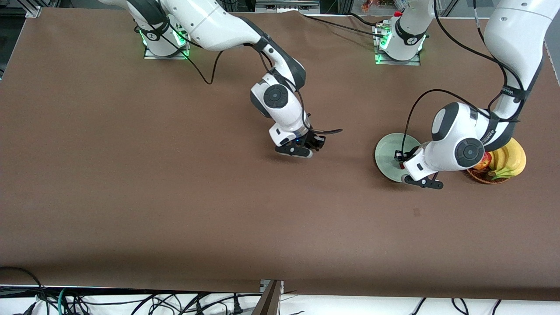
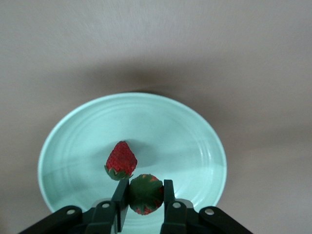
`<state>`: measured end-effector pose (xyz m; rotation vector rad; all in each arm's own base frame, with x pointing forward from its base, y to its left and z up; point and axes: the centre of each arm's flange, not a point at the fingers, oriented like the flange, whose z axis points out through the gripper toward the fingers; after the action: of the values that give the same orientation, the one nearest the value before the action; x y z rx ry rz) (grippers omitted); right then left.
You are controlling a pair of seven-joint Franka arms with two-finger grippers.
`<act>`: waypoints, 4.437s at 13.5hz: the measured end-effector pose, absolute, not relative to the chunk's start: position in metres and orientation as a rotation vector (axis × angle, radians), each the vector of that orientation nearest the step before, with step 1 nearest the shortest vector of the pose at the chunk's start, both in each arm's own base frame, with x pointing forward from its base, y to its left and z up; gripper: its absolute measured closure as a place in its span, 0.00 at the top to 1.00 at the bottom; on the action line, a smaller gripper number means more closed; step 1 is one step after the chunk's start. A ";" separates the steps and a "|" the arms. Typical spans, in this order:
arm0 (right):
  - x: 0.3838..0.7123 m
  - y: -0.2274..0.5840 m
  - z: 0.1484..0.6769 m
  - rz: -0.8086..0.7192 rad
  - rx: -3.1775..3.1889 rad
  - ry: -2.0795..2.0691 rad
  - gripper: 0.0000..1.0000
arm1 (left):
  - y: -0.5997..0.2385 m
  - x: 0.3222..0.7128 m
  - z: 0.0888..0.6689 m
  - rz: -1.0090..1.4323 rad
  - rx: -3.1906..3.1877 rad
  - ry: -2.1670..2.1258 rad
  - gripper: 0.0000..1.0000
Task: Collect all strawberries into plate
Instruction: 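Release the strawberry onto the plate while the right gripper sets one down, then grasp the last strawberry with the left gripper while the right gripper withdraws, then carry the last strawberry to the plate and open the left gripper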
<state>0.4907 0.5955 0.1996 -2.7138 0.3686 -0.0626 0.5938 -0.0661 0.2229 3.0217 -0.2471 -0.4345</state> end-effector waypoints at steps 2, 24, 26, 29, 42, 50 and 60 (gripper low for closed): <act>0.480 0.605 0.178 -0.075 -2.707 0.351 0.32 | -0.072 0.590 0.207 -0.443 3.002 -0.257 0.37; 0.638 0.132 0.532 0.202 -3.084 0.016 1.00 | -0.328 0.527 0.221 -0.241 2.959 0.767 1.00; 0.603 0.113 0.576 0.230 -3.072 0.028 1.00 | -0.338 0.520 0.206 -0.206 2.933 0.842 1.00; 0.564 0.086 0.621 0.200 -3.090 0.075 1.00 | -0.357 0.502 0.187 -0.182 2.935 0.876 1.00; 0.537 0.053 0.624 0.252 -3.155 0.066 1.00 | -0.323 0.516 0.197 -0.251 3.169 0.833 0.34; 0.541 0.055 0.621 0.254 -3.154 0.057 1.00 | -0.216 0.580 0.271 -0.542 3.422 0.306 0.34; 0.542 0.055 0.620 0.252 -3.154 0.059 1.00 | -0.049 0.578 0.220 -0.530 3.129 -0.052 0.68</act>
<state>0.5418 0.0547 0.6203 -3.1542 0.0585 0.2515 0.5778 -0.0494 0.2196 3.1286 -0.0520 -0.5302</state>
